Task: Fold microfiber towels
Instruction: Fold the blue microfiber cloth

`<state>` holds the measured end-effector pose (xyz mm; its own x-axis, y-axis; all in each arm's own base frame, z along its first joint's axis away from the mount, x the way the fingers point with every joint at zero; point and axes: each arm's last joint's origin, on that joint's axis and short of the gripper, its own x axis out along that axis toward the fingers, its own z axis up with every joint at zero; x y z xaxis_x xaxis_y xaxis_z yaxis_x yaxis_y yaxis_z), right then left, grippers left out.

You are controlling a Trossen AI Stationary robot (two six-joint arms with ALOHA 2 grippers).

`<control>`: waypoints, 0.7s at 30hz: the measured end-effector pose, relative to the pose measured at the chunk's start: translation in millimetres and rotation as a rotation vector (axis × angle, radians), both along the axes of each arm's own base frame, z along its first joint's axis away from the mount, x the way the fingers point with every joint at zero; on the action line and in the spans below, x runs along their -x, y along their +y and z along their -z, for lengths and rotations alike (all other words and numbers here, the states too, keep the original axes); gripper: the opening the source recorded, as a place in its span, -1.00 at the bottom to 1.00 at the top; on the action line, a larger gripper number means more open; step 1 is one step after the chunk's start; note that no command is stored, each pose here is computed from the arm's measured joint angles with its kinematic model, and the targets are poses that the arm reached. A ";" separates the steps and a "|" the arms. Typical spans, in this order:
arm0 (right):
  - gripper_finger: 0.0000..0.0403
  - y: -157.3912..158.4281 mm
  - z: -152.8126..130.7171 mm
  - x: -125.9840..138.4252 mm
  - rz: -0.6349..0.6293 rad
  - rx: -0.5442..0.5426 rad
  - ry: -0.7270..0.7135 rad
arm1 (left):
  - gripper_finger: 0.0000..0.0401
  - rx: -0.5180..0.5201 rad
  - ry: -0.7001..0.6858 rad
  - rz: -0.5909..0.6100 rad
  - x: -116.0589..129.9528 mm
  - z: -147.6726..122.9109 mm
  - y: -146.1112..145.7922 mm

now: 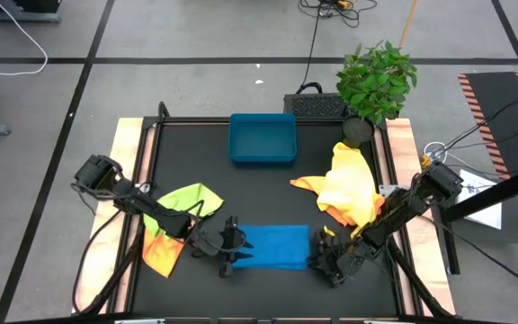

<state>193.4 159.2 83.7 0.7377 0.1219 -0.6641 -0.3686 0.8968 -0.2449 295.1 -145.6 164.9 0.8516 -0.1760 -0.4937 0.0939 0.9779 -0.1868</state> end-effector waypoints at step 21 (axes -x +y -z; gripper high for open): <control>-0.87 -1.6 -8.2 1.6 -0.002 -0.008 -0.013 | -0.38 0.018 0.030 -0.005 3.1 2.2 -3.2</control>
